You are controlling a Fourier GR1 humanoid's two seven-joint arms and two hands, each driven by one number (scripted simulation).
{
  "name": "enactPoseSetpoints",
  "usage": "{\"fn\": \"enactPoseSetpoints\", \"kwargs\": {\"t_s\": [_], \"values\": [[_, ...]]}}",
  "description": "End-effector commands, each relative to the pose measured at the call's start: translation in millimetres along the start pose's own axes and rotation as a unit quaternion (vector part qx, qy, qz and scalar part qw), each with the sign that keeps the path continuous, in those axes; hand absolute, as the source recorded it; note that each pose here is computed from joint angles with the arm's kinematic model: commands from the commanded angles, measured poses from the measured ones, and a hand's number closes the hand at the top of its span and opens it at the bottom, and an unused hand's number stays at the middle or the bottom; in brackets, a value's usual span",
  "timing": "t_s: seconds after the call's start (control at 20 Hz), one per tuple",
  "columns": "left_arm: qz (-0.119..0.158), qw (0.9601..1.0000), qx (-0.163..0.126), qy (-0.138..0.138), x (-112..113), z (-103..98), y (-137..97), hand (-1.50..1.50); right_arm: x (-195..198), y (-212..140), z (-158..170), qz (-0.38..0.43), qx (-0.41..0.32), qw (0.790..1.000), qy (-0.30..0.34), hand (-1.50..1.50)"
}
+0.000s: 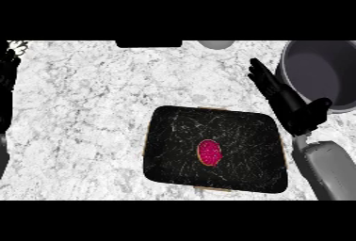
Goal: Pick the cupcake from the tray and place it in the pot
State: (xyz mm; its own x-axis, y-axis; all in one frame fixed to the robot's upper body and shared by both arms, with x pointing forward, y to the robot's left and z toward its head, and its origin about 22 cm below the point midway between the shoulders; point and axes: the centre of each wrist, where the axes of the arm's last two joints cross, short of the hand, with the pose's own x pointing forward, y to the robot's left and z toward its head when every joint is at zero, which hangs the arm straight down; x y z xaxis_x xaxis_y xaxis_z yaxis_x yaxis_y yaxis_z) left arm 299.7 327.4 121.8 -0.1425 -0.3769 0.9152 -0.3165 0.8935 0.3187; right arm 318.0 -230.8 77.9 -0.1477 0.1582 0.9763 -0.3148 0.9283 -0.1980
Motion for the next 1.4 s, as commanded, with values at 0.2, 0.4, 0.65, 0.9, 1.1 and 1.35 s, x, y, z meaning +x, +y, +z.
{"fn": "enactPoseSetpoints", "kwargs": {"t_s": [0.2, 0.4, 0.65, 0.9, 1.1, 1.35], "values": [[0.086, 0.9947, -0.015, 0.054, -40, 46, -36, 0.00, 63, -27, 39, 0.141, -0.152, 0.938, -0.277, 1.50], [0.118, 0.9885, -0.006, 0.095, -56, 66, -49, 0.00, 20, -78, 81, 0.237, -0.386, 0.881, -0.134, -1.50], [0.145, 0.9855, -0.043, 0.076, -54, 92, -83, 0.00, 16, 17, 116, 0.230, -0.376, 0.858, -0.264, -1.50], [0.158, 0.9836, -0.063, 0.060, -57, 102, -86, 0.00, 11, 88, 165, 0.265, -0.372, 0.847, -0.270, -1.50], [0.159, 0.9832, -0.069, 0.056, -60, 112, -95, 0.00, -4, 106, 203, 0.333, -0.341, 0.868, -0.141, -1.50], [0.159, 0.9826, -0.086, 0.042, -49, 111, -107, 0.00, -22, 127, 235, 0.380, -0.249, 0.891, 0.018, -1.50]]}}
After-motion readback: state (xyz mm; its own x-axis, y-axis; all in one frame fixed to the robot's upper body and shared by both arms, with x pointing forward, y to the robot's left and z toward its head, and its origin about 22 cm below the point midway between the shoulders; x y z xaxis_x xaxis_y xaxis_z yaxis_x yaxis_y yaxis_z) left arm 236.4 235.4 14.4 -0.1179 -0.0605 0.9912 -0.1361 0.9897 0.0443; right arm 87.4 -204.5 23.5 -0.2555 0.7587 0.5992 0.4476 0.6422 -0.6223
